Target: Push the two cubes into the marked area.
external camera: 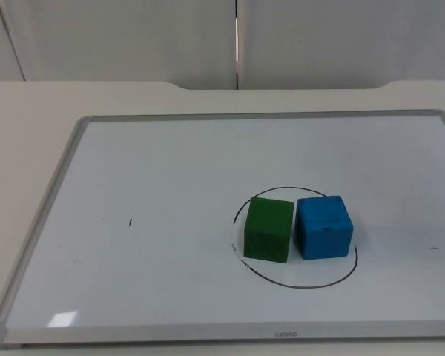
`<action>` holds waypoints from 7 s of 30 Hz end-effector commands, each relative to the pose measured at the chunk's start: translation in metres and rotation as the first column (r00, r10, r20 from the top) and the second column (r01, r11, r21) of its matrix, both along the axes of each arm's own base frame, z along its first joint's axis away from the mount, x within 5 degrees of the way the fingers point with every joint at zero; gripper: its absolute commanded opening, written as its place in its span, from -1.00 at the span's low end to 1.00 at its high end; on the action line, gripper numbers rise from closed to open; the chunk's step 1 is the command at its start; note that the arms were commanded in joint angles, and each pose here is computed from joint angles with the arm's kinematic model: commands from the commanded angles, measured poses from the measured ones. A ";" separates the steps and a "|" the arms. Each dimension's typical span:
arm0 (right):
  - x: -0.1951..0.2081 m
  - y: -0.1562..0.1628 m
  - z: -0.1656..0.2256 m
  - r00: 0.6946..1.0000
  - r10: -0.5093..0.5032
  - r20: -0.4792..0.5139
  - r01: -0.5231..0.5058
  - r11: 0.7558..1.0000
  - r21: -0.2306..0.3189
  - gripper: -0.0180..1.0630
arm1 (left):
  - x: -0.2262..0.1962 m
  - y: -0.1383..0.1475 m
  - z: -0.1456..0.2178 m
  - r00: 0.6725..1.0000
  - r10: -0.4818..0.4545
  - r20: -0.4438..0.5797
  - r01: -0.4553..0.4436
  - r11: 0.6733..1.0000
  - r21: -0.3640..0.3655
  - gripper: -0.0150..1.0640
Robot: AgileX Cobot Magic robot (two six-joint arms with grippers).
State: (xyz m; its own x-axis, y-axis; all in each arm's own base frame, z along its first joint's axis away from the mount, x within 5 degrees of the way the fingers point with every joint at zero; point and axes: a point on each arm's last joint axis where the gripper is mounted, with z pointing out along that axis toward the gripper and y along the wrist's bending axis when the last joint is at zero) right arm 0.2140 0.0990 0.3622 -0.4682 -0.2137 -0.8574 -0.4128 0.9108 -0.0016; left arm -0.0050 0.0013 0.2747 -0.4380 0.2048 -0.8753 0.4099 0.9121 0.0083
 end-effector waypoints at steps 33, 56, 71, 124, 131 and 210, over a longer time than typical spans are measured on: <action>-0.156 -0.076 -0.046 0.990 -0.005 0.139 0.005 1.000 -0.005 -0.97 | 0.001 0.000 0.000 1.000 0.008 0.008 -0.008 1.000 -0.009 -0.98; -0.219 -0.108 -0.080 0.996 -0.027 0.090 0.028 0.999 -0.017 -0.97 | 0.001 0.000 0.000 1.000 0.008 0.008 -0.008 1.000 -0.009 -0.98; -0.218 -0.107 -0.082 0.996 -0.027 0.080 0.029 0.999 -0.019 -0.97 | 0.001 0.000 0.000 1.000 0.008 0.008 -0.008 1.000 -0.009 -0.98; -0.218 -0.107 -0.082 0.996 -0.027 0.080 0.029 0.999 -0.019 0.98 | 0.001 0.000 0.000 1.000 0.007 0.009 -0.007 1.000 -0.006 0.98; -0.218 -0.107 -0.082 0.996 -0.027 0.080 0.029 0.999 -0.019 0.98 | 0.001 0.000 0.000 1.000 0.007 0.009 -0.007 1.000 -0.006 0.98; -0.218 -0.107 -0.082 0.996 -0.027 0.080 0.029 0.999 -0.019 0.98 | 0.000 -0.001 0.000 0.928 0.372 0.011 -0.372 0.928 -0.001 0.98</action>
